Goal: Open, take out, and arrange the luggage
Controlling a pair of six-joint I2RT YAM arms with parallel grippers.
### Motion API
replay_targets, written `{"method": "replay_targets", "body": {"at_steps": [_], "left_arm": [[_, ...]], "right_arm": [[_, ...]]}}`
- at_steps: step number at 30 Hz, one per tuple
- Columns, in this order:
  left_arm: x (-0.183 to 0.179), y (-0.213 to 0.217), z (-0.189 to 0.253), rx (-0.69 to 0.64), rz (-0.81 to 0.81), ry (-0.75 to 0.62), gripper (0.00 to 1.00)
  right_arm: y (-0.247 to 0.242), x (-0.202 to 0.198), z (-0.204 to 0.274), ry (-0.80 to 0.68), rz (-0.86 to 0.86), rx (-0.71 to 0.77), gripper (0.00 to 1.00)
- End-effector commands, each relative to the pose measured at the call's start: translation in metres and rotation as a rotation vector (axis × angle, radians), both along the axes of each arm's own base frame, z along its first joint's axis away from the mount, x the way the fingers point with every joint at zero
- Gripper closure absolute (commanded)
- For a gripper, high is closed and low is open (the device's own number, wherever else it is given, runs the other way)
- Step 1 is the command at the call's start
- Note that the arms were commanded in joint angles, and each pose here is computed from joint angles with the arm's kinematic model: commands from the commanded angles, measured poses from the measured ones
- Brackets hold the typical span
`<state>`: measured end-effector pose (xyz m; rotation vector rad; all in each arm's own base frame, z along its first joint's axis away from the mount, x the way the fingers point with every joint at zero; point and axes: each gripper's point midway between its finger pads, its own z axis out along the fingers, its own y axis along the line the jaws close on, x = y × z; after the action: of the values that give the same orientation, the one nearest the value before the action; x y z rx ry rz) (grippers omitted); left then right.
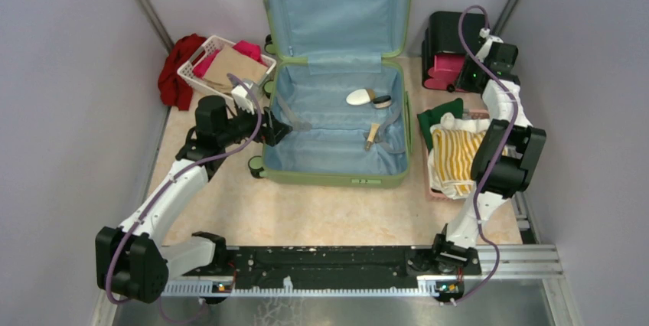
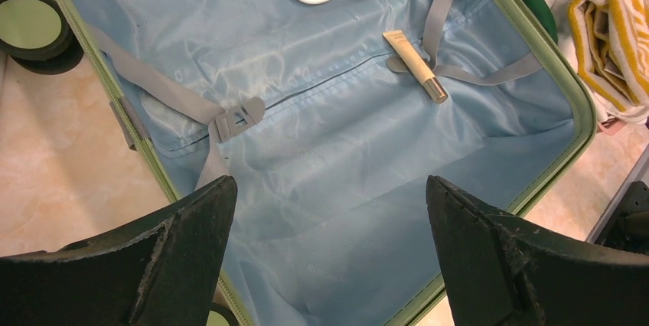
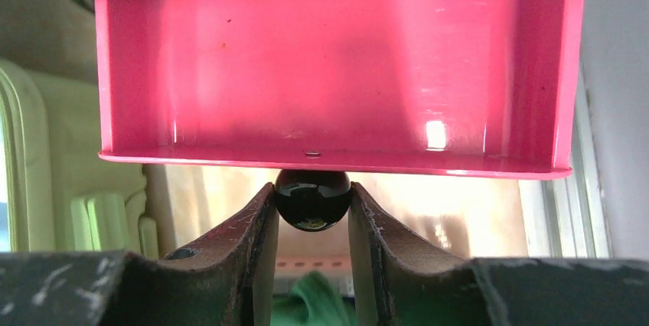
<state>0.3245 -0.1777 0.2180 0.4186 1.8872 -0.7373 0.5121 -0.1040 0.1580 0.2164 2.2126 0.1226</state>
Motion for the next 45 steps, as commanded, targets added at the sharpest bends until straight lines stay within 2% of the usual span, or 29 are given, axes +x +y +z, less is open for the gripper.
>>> {"method": "replay_targets", "body": {"at_steps": [1,4,11,14,17,21,25,32,36,39,41,45], "left_arm": [[-0.002,-0.002,0.013,-0.026,-0.023,-0.043,0.02],[-0.004,-0.003,0.014,-0.033,-0.029,-0.045,0.01],[-0.006,-0.004,0.016,-0.044,-0.043,-0.048,0.01],[-0.007,-0.004,0.018,-0.048,-0.047,-0.062,0.01],[-0.01,-0.006,0.022,-0.056,-0.057,-0.078,0.01],[-0.011,-0.007,0.025,-0.063,-0.065,-0.093,0.01],[-0.012,-0.008,0.027,-0.068,-0.073,-0.098,0.01],[-0.013,-0.007,0.03,-0.073,-0.071,-0.115,0.01],[-0.012,-0.005,0.029,-0.068,-0.059,-0.125,0.01],[-0.01,-0.001,0.028,-0.053,-0.04,-0.135,0.01],[-0.009,0.001,0.028,-0.045,-0.03,-0.142,0.01],[-0.007,0.003,0.027,-0.034,-0.017,-0.152,0.01]], "right_arm": [[0.002,-0.02,0.02,-0.049,0.012,0.008,0.85],[0.001,-0.034,0.012,-0.035,0.008,0.021,0.81],[0.0,-0.037,0.022,-0.048,0.042,0.051,0.37],[0.001,-0.042,0.034,-0.071,0.061,0.055,0.25],[0.001,-0.052,0.047,-0.102,0.089,0.028,0.18],[0.004,-0.072,0.062,-0.14,0.142,0.004,0.15],[0.023,-0.092,0.071,-0.152,0.288,-0.032,0.14],[0.095,-0.118,0.1,-0.31,0.727,-0.008,0.14],[0.15,-0.134,0.107,-0.44,1.081,-0.182,0.12],[0.188,-0.146,0.101,-0.557,1.329,-0.374,0.02],[0.206,-0.145,0.097,-0.618,1.431,-0.472,0.01],[0.236,-0.127,0.09,-0.591,1.528,-0.514,0.01]]}}
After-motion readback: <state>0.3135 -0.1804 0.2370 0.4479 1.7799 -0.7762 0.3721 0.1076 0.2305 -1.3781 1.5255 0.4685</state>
